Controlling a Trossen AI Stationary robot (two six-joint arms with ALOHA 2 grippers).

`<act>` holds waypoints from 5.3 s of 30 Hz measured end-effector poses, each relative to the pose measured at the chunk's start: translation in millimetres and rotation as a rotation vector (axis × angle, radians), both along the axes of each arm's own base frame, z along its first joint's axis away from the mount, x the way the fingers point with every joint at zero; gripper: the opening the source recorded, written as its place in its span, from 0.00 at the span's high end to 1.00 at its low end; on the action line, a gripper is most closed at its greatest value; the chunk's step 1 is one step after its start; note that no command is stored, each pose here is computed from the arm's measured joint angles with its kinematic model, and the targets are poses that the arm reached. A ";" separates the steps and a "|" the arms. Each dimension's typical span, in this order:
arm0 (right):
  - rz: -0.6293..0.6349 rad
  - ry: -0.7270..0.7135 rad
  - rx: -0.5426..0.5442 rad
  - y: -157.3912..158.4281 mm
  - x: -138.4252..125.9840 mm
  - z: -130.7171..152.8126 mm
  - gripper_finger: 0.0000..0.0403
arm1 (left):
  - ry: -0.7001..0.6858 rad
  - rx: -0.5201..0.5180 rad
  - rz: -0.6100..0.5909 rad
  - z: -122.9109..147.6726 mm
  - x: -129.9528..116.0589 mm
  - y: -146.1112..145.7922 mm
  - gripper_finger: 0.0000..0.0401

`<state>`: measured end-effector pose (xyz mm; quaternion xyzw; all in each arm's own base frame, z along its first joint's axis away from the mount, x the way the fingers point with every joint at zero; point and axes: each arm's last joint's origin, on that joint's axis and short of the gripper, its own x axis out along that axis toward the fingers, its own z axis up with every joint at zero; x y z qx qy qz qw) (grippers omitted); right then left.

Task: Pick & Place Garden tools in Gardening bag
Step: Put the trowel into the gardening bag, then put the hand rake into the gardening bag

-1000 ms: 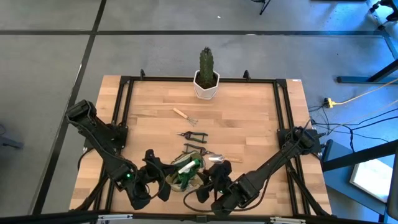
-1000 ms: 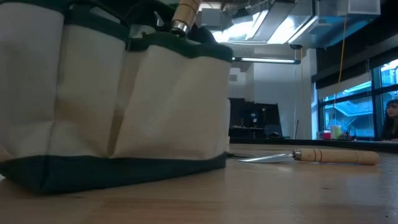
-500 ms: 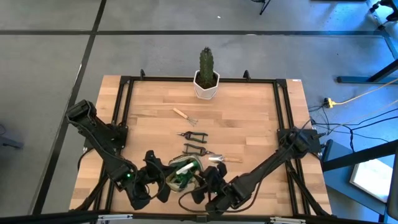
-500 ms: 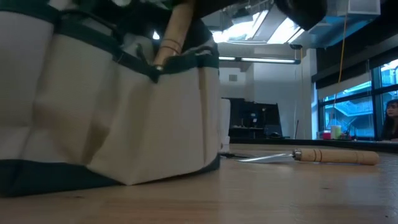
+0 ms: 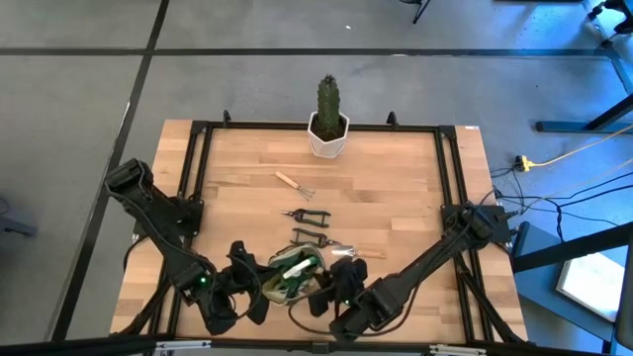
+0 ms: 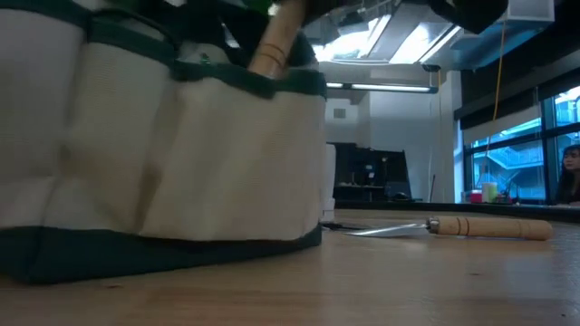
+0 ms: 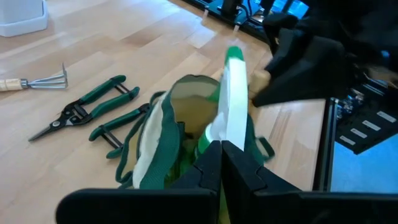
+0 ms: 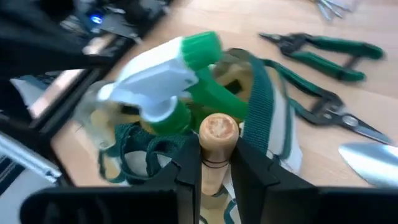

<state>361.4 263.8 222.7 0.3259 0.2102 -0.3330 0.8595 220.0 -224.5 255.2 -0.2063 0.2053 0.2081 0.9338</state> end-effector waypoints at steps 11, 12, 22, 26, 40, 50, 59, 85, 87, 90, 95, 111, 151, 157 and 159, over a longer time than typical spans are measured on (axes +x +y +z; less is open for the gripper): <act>-0.027 0.153 -0.060 -14.3 -7.0 16.3 0.85 | -0.002 0.001 -0.017 0.1 -4.1 -3.9 0.99; -0.025 0.141 -0.064 -13.4 -6.7 17.5 0.85 | -0.003 0.001 -0.016 0.1 -4.1 -3.9 0.99; -0.143 0.102 0.060 -19.0 -4.6 18.3 0.85 | -0.004 0.002 -0.015 0.1 -4.1 -3.9 0.99; -0.172 0.148 0.067 -22.2 -7.6 14.9 0.85 | -0.004 0.002 -0.015 0.1 -4.1 -3.9 0.99; -0.175 0.169 0.076 -23.5 -6.6 12.4 0.85 | 0.002 0.009 -0.015 -0.4 -4.4 -3.4 0.99; -0.108 0.165 0.073 -20.9 1.1 11.0 0.85 | 0.005 0.017 -0.017 -0.4 -3.9 -3.0 0.99; -0.047 0.157 0.096 -15.9 5.3 12.1 0.75 | 0.007 0.023 -0.021 -0.4 -3.9 -3.0 0.99; 0.485 -0.003 -0.031 9.7 3.7 143.3 0.39 | -0.055 0.070 -0.002 10.5 -8.5 0.4 0.99; 0.525 -0.030 -0.020 9.9 1.3 156.9 0.39 | -0.066 0.080 -0.004 16.2 -10.3 3.3 0.99; 0.624 -0.055 0.028 13.2 -4.7 167.3 0.39 | -0.098 0.089 0.008 25.6 -13.6 8.1 0.99; 0.829 -0.041 0.002 35.4 -21.1 170.3 0.39 | -0.151 0.118 0.042 38.8 -18.1 16.2 0.99; 0.816 0.108 -0.291 19.1 -58.0 185.3 0.39 | -0.154 0.082 0.220 42.4 14.0 56.6 0.99; 0.795 -0.815 0.070 -144.3 -191.0 55.9 0.39 | -0.090 -0.025 0.224 54.6 86.7 168.0 0.99; 0.730 -1.040 0.102 -167.7 -204.6 39.0 0.39 | -0.040 -0.065 0.125 53.5 92.8 191.0 0.99; 0.708 -1.036 0.098 -172.7 -204.5 38.1 0.39 | -0.029 -0.092 0.061 53.6 95.4 200.9 0.99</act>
